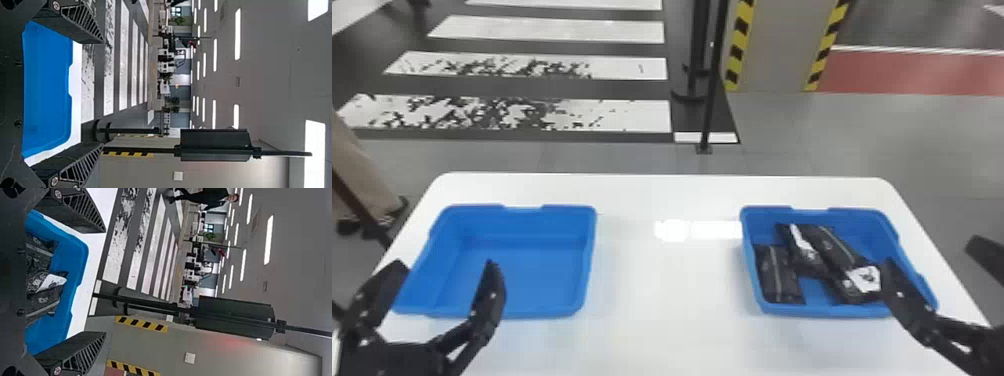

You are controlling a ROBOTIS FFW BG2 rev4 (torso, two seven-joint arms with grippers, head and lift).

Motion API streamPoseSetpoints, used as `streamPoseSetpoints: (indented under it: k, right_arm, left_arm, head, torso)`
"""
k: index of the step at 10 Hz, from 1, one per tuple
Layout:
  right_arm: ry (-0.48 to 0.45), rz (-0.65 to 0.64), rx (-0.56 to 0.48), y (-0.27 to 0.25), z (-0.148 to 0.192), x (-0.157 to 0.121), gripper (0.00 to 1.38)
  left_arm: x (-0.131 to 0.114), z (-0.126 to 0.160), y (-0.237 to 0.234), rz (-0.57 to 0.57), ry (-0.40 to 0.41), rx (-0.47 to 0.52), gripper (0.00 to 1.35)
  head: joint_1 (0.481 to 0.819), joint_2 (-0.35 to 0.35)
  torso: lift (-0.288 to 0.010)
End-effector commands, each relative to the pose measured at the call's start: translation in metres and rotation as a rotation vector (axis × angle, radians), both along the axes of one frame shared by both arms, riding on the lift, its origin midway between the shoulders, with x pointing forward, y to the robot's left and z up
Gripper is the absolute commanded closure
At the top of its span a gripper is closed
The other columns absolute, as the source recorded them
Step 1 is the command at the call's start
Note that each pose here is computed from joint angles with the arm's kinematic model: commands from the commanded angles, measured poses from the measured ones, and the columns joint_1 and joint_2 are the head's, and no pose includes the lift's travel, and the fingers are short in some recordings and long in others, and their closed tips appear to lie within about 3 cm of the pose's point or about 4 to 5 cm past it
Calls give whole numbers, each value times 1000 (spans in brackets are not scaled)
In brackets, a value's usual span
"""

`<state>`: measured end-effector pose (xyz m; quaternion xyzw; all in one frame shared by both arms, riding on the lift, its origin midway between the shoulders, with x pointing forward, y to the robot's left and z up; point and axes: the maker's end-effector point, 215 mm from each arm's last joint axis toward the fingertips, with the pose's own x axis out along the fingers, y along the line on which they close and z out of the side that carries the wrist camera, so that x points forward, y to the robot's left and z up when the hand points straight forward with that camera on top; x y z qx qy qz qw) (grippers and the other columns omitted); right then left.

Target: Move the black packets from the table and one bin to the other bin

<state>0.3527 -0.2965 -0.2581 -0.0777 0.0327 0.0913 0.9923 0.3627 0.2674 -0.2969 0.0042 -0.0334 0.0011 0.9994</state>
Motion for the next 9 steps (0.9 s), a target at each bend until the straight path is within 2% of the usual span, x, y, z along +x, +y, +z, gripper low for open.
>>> streamPoseSetpoints:
  k: [1,9]
  right_arm:
    - [2,9,2,4,-1,1,90]
    - [-10,64,7,25,0,6,91]
  left_arm:
    - [1,0,-5,-6,-2,-9,101]
    - [5,-8,-17,-31,27,-29,102]
  head:
    - [695,-47]
    - [695,-38]
  torso:
    - [-110]
    - [-110]
